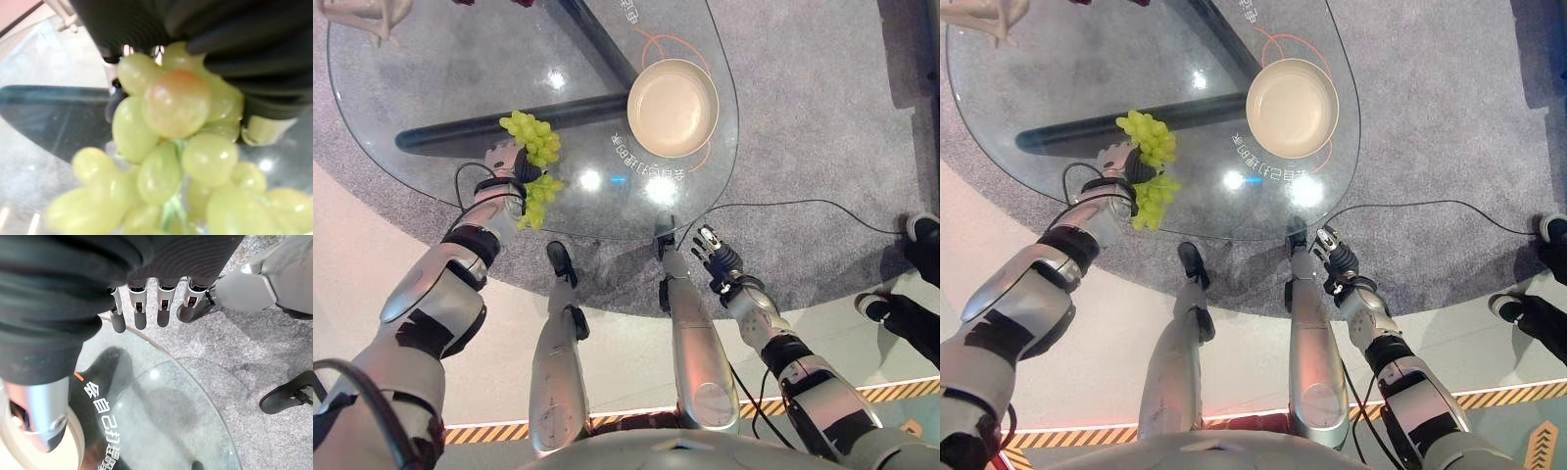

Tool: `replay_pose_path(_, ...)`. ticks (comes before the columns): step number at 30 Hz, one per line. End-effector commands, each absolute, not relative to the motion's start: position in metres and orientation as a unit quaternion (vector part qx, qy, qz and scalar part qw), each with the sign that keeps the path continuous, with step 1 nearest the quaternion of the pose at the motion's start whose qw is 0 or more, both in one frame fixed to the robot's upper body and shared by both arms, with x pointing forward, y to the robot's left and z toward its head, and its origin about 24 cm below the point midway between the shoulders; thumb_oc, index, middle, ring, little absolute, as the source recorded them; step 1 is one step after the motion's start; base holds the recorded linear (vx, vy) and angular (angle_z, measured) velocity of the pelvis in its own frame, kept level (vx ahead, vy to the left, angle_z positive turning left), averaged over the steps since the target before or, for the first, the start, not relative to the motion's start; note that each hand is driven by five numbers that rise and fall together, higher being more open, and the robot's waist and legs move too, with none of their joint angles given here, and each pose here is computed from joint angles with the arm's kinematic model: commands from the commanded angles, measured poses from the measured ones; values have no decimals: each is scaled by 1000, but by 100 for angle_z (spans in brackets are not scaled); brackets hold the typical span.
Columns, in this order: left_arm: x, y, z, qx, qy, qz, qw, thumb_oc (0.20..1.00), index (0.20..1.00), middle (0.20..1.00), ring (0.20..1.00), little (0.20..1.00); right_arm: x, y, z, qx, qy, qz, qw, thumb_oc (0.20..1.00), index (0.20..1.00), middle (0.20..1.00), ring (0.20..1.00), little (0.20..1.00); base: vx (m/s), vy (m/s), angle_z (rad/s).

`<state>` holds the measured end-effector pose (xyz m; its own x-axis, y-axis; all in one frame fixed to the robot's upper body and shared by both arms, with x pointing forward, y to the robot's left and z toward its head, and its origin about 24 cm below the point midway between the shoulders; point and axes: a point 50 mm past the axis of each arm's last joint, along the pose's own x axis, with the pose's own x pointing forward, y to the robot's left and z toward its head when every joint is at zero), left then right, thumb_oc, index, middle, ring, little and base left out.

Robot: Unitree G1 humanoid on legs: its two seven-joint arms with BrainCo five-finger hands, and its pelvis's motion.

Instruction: Pick up fruits into the plate

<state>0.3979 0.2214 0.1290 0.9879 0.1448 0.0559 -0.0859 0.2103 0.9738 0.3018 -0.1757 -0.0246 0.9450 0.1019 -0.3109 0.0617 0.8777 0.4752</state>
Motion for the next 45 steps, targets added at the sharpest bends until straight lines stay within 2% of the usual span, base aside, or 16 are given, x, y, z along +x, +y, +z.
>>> replay_pose_path(1,398,242,167,592,-36,137,793,200,200,200,200,200,300,-177,-13,254,119,26,959,1000,1000,1000,1000,1000,0,0,0)
replay_pose_path(10,390,235,173,586,-89,103,799,200,200,200,200,200,293,-177,-5,273,83,45,957,1000,1000,1000,1000,1000,27,6,6)
replay_pose_path(16,373,227,173,608,-131,54,781,200,200,200,200,200,288,-170,24,278,24,106,955,1000,1000,1000,1000,1000,35,-37,9)
replay_pose_path(21,354,223,171,627,-163,1,762,200,200,200,200,200,280,-171,42,310,10,168,936,1000,1000,1000,1000,1000,62,-16,17)
replay_pose_path(35,321,192,175,684,-226,-126,682,200,200,200,200,200,269,-156,73,339,60,289,893,1000,1000,1000,1000,1000,66,10,9)
replay_pose_path(41,306,153,172,694,-277,-219,627,200,200,200,200,200,258,-127,67,406,123,320,847,1000,1000,1000,1000,1000,121,18,14)
replay_pose_path(45,299,132,176,693,-308,-259,598,200,200,200,200,200,257,-117,70,431,131,324,832,1000,1000,1000,1000,1000,57,10,22)
